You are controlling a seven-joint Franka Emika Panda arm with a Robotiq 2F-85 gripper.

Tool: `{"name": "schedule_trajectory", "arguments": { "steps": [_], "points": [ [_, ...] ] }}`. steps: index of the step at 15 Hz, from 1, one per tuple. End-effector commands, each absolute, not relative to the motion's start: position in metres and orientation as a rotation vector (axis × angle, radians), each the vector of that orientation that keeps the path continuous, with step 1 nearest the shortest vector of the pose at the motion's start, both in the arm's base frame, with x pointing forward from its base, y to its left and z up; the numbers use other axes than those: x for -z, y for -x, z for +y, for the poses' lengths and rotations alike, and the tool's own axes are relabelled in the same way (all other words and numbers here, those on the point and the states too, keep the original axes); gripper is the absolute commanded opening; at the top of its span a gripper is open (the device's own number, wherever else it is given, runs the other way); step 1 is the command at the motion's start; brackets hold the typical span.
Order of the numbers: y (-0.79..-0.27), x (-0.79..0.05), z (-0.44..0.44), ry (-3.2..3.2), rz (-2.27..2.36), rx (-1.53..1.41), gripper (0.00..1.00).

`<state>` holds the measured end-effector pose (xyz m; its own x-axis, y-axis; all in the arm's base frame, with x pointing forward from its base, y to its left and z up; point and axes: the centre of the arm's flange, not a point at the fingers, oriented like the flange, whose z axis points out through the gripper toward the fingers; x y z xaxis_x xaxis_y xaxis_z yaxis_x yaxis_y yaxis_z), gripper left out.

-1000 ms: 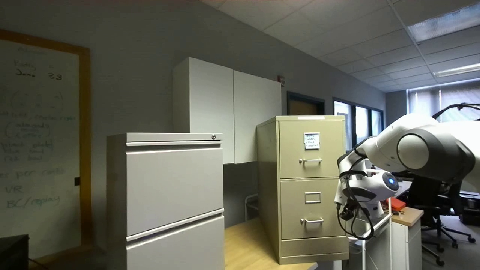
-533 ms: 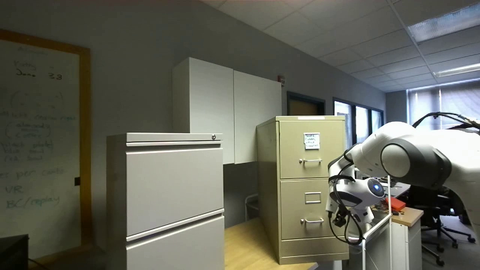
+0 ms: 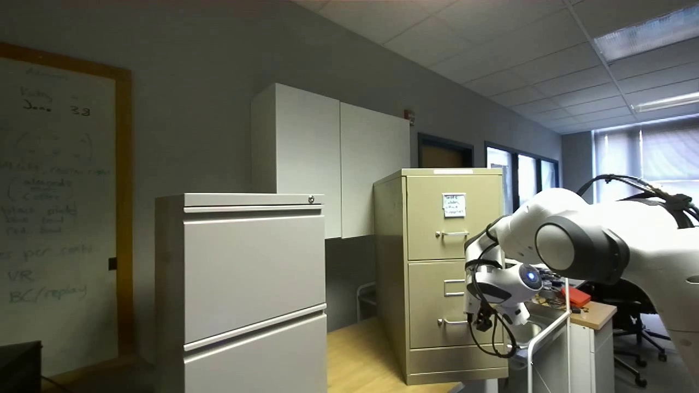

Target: Open the bottom drawer of the cabinet to the right

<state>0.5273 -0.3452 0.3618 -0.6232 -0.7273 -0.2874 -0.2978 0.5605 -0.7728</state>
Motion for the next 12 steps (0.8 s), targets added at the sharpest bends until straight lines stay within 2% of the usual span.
{"name": "schedule_trajectory", "arguments": {
  "steps": [1, 9, 10, 11, 12],
  "points": [
    [-0.559, -0.360, -0.344, 0.895, 2.145, 0.997, 1.00],
    [-0.597, -0.328, -0.342, 1.045, 2.130, 1.062, 1.00],
    [-0.602, -0.327, -0.343, 1.058, 2.131, 1.082, 0.97],
    [-0.606, -0.328, -0.346, 1.061, 2.137, 1.101, 0.74],
    [-0.608, -0.329, -0.349, 1.057, 2.146, 1.117, 0.73]
  ]
}}
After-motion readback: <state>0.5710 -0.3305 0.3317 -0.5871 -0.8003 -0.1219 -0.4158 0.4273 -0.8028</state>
